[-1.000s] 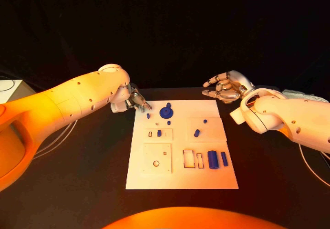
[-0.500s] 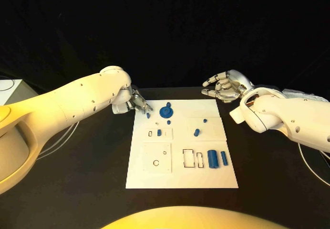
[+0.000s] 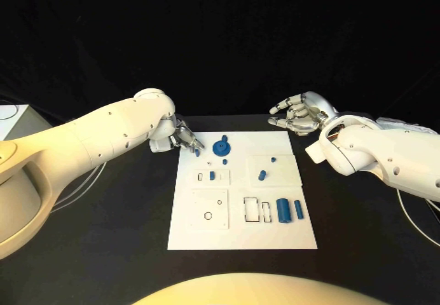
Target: Assemble the parts on the task board
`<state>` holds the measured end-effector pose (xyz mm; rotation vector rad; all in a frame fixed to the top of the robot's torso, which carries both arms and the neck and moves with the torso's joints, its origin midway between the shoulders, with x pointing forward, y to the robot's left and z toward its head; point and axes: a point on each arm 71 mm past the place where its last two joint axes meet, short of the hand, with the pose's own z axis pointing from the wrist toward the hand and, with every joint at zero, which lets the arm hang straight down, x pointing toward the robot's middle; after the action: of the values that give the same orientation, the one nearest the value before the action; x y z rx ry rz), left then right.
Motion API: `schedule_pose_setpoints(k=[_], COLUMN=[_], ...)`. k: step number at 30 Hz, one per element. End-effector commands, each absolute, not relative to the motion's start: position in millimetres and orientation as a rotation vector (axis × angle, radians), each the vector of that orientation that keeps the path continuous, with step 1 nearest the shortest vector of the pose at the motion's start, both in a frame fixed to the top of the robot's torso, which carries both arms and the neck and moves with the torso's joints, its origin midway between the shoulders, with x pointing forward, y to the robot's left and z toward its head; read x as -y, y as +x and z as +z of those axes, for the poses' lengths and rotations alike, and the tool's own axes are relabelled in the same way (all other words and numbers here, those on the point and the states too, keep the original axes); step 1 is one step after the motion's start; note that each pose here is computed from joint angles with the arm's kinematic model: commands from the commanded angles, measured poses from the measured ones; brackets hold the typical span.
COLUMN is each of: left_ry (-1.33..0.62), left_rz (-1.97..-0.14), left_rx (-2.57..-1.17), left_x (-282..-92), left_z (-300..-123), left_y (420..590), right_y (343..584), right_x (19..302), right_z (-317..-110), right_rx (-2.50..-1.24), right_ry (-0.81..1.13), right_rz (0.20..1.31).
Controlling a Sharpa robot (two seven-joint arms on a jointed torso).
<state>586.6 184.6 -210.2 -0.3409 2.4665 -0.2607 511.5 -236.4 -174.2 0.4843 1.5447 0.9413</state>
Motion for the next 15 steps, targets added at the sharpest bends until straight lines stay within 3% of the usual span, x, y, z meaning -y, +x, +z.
schedule_pose_setpoints(k=[1,15], left_ry=[-0.324,-0.325], left_rz=[-0.286,-0.294], left_rx=[-2.489,-2.504], left_x=[-182.0,-181.5], left_z=[-211.2,-212.2], left_y=[585.3,584.3], right_y=[510.9,510.9], right_x=[234.4,234.5], right_z=[-173.9,-173.9], right_rx=[-1.546,-1.547], right_ry=[0.47,0.469], right_rz=[0.957,0.957])
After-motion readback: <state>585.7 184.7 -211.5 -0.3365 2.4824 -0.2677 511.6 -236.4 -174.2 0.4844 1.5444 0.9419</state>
